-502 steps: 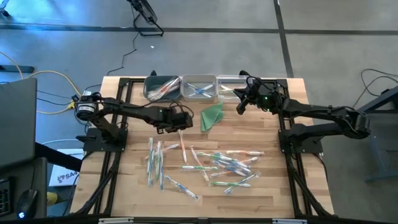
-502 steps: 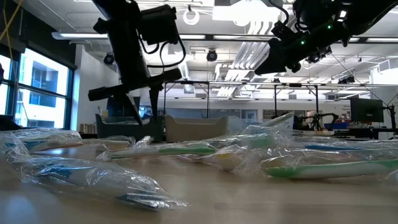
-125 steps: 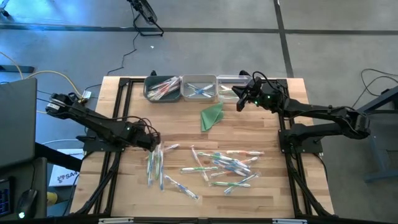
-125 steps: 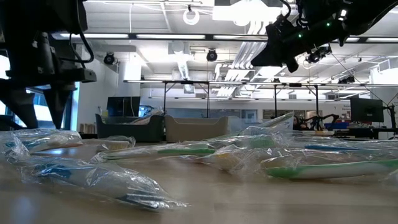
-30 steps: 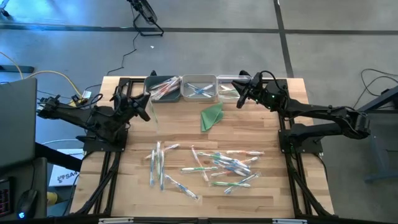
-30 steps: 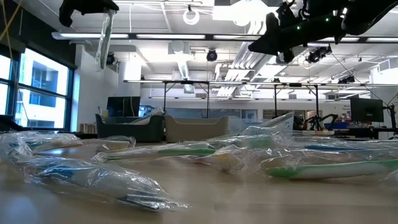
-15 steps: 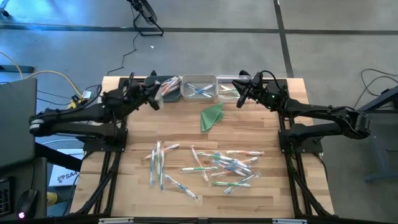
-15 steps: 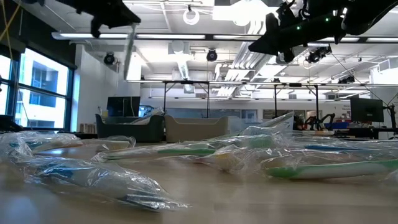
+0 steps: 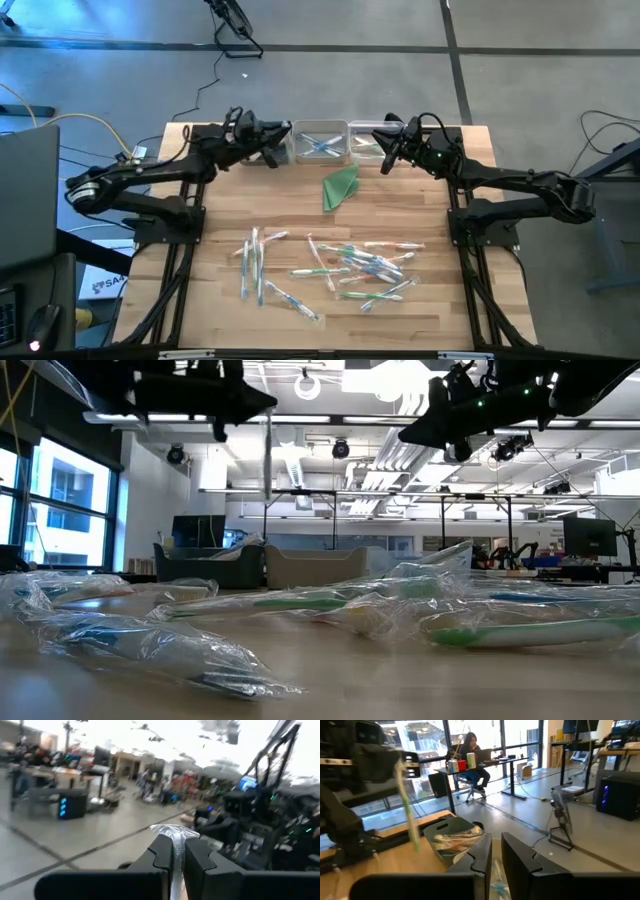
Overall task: Pick & Place Toothbrushes
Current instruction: Put the green toothbrush into the transparent bin
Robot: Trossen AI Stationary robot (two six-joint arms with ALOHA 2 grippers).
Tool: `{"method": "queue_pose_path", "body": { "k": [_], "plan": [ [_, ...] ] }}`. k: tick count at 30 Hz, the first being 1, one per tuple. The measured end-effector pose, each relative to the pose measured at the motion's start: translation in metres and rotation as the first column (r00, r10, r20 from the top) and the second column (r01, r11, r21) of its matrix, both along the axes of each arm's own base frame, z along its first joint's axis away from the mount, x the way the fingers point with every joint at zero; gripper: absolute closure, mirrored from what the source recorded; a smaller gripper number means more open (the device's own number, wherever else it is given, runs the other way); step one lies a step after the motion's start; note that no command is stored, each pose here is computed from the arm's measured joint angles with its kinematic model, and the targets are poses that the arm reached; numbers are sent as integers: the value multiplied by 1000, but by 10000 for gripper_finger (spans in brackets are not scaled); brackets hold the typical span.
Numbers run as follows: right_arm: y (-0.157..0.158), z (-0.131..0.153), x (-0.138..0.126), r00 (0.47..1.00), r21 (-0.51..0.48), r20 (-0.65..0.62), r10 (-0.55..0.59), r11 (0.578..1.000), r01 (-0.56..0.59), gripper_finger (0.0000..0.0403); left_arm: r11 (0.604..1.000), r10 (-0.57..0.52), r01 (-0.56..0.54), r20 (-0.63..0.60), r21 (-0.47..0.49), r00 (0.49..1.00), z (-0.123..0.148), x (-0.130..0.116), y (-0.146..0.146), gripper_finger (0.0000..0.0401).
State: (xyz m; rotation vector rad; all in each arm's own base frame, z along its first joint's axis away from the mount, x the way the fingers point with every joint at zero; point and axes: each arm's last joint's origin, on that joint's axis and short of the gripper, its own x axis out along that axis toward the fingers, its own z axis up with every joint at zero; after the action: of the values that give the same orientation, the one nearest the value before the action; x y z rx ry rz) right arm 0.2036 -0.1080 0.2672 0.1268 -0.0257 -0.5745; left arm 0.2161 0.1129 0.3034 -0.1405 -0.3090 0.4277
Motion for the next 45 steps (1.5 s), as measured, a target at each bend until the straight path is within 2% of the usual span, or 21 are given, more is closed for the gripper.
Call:
{"method": "queue_pose_path", "body": {
  "k": [5, 8, 12, 17, 22, 27, 32, 45],
  "plan": [
    [-5, -3, 4, 998, 44, 37, 48, 998, -49, 367, 995, -93, 92, 19, 25, 996, 5, 16, 17, 388],
    [-8, -7, 11, 992, 45, 71, 104, 993, -107, 352, 990, -139, 138, 16, 42, 990, 12, 26, 22, 388],
    [-12, -19, 26, 985, 42, 79, 156, 986, -159, 302, 981, -185, 184, 15, 61, 983, 20, 38, 27, 388],
    [-20, -31, 44, 974, 41, 91, 208, 976, -212, 231, 976, -213, 213, -3, 39, 977, 23, 49, 33, 388],
    [-26, -27, 70, 948, 21, 92, 304, 952, -307, 192, 974, -226, 226, -2, -18, 974, 19, 54, 36, 388],
    [-28, -23, 100, 911, -33, 64, 407, 913, -406, 188, 973, -230, 230, 5, -34, 973, 19, 54, 36, 388],
    [-31, -25, 122, 901, -30, 61, 430, 903, -429, 188, 973, -230, 230, 4, -35, 973, 19, 54, 36, 388],
    [-33, -21, 140, 895, -61, 54, 443, 896, -440, 188, 971, -229, 227, -29, -69, 973, 14, 55, 37, 388]
  ]
}}
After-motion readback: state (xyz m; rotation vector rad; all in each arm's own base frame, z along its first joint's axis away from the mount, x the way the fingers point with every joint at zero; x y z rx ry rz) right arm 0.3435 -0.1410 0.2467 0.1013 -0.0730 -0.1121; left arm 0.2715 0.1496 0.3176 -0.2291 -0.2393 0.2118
